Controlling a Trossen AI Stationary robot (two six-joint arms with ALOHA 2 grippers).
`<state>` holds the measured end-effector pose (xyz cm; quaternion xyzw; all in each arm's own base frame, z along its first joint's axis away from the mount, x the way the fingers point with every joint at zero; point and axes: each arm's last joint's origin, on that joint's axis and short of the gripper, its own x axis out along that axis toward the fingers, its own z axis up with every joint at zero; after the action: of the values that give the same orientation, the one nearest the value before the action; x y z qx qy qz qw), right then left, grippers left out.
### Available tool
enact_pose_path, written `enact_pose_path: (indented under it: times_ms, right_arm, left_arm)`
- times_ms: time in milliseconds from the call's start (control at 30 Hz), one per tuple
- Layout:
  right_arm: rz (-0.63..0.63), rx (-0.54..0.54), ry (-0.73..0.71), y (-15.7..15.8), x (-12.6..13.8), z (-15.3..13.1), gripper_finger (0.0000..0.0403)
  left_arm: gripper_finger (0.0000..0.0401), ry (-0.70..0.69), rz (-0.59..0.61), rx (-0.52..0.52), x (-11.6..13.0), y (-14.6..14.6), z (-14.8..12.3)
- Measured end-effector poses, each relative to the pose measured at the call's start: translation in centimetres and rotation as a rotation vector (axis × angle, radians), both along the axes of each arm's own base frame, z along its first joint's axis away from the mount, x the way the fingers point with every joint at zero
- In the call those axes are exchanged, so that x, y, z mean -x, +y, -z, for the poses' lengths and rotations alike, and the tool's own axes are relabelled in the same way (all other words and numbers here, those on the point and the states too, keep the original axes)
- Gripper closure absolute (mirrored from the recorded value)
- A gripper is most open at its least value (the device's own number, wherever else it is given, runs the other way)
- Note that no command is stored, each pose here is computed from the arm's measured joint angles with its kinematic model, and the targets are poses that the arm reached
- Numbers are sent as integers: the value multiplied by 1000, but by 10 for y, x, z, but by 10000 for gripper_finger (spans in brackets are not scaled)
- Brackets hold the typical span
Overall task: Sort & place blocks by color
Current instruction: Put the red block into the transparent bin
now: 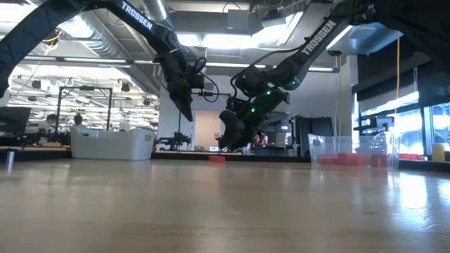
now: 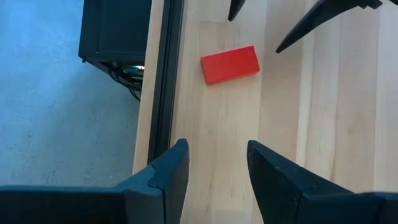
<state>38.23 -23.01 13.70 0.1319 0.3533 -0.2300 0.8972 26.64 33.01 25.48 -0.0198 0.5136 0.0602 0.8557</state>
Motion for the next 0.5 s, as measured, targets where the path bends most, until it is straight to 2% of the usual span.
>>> enact_pose_path:
  times_ms: [267,500]
  right_arm:
    - [-9,-9,-10,0,-1,-1,131]
    - [-104,-138,-65,-4,-8,-25,131]
  left_arm:
    - [248,-18,6,1,-1,0,-1]
    - [248,-106,56,-21,-16,-5,-4]
